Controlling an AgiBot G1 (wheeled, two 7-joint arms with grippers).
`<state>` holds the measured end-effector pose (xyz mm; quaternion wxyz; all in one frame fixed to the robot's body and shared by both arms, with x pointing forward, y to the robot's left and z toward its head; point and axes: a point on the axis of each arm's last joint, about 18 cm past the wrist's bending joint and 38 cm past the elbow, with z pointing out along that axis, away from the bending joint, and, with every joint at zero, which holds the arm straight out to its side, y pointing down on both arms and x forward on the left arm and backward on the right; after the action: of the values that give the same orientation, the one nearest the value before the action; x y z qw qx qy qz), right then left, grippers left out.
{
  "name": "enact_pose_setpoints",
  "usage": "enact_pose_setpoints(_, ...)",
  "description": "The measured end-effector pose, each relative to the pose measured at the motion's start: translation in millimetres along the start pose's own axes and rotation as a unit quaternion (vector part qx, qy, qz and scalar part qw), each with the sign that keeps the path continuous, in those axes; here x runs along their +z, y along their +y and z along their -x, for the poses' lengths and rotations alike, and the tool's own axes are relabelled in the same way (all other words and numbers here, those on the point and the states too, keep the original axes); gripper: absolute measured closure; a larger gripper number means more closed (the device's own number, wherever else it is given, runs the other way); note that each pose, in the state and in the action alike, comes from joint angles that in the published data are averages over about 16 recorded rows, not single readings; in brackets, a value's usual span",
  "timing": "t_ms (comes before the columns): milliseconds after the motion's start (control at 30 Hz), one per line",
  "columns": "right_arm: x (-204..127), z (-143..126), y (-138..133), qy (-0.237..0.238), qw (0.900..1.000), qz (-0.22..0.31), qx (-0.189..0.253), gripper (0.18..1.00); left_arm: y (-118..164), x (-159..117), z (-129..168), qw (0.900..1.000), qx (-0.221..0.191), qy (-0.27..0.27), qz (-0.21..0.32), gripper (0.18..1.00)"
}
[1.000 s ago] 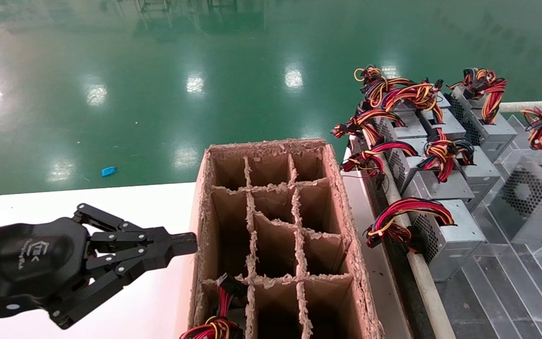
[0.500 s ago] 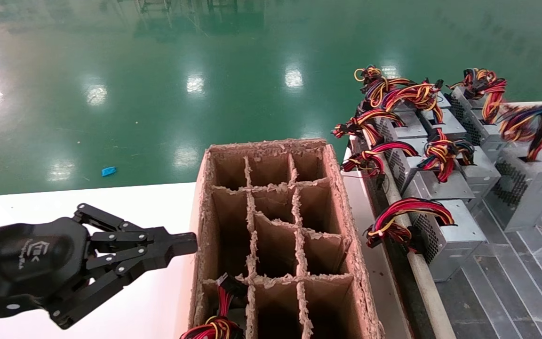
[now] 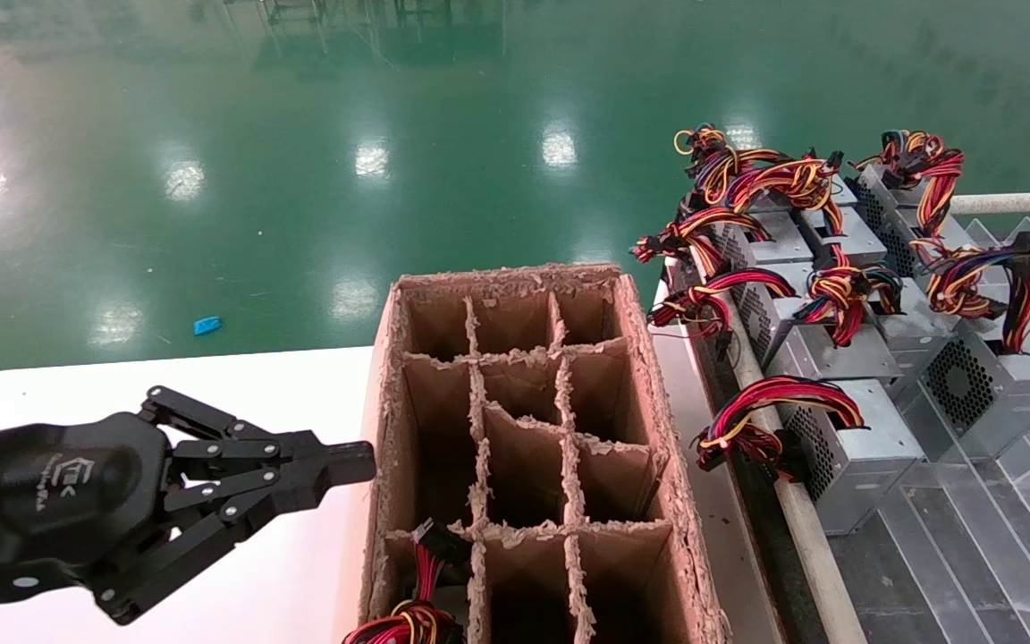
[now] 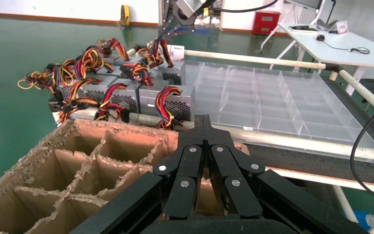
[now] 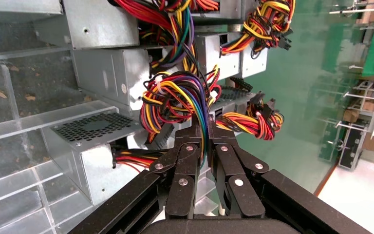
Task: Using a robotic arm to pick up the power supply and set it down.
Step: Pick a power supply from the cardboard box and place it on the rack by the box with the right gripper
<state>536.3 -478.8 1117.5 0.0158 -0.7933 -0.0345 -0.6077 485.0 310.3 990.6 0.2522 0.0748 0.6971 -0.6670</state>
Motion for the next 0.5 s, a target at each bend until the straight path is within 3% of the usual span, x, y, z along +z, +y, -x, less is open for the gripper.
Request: enact_pose_setpoints(500,-7.5,1.3,-7.6,-0.016,1.000,0.001,-0.007,0.907,0.0,0.0,0.0,1.0000,0.000,0.000,0.000,0.993)
